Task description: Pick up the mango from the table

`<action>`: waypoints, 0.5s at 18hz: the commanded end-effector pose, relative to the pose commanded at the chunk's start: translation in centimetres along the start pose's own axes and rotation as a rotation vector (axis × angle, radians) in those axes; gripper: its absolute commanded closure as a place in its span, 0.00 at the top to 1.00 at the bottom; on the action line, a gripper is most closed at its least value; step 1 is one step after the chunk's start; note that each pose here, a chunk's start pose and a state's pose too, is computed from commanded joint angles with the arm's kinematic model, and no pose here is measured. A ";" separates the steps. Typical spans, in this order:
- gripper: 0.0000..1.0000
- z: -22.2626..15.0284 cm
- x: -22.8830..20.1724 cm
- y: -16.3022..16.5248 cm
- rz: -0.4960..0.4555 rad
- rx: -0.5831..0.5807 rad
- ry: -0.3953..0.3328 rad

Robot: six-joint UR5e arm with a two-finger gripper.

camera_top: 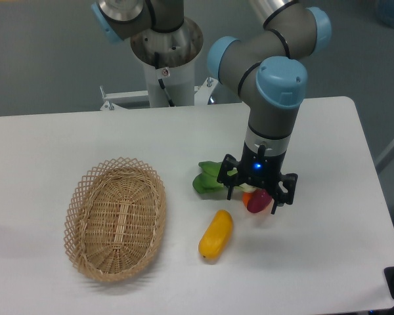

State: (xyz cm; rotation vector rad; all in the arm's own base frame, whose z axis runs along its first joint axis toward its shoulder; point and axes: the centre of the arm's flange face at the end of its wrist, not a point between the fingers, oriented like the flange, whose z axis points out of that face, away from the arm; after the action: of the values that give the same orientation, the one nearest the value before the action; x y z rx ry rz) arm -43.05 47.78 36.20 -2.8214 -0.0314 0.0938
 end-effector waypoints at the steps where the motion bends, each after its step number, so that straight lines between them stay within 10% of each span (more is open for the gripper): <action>1: 1.00 0.0 0.0 0.0 0.002 0.000 0.000; 9: 1.00 1.5 1.2 0.1 0.006 0.001 0.010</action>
State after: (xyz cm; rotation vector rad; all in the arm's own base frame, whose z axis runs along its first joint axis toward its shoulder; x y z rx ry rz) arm -41.93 48.20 34.70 -2.8215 -0.0209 0.0805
